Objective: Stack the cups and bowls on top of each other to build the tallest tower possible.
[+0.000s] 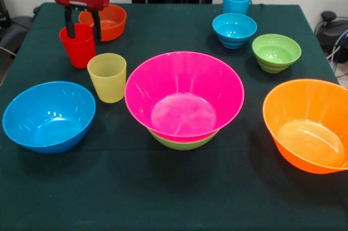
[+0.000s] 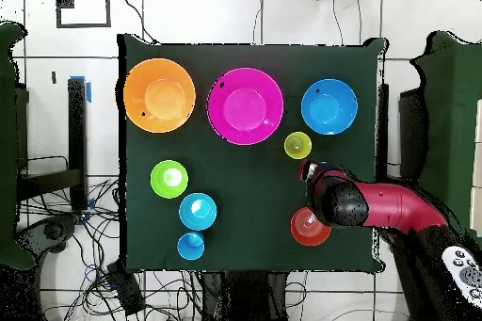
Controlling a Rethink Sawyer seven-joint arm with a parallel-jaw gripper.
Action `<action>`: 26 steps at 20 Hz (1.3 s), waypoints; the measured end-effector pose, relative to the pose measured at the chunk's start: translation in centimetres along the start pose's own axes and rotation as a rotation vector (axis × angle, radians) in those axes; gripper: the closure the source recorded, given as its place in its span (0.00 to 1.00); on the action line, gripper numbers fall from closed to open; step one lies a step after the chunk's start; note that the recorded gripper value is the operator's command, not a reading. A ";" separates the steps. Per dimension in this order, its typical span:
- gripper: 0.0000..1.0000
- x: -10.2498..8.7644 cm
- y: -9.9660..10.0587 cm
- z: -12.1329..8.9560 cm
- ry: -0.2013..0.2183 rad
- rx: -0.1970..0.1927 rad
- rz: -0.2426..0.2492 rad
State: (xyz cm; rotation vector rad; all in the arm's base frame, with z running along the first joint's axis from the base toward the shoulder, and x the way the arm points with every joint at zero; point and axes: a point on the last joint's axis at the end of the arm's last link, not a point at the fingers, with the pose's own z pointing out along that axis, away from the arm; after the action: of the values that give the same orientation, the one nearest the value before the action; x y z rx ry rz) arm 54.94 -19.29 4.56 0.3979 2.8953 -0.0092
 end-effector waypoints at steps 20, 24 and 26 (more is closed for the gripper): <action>0.00 0.0 0.6 0.1 -0.002 -0.003 -0.022; 0.00 0.6 0.6 0.7 0.012 -0.008 -0.017; 0.00 0.8 0.6 0.8 0.017 -0.009 -0.015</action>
State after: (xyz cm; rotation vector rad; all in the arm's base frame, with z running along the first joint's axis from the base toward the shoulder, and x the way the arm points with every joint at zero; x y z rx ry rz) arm 54.53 -18.56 3.58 0.3759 2.9137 0.0052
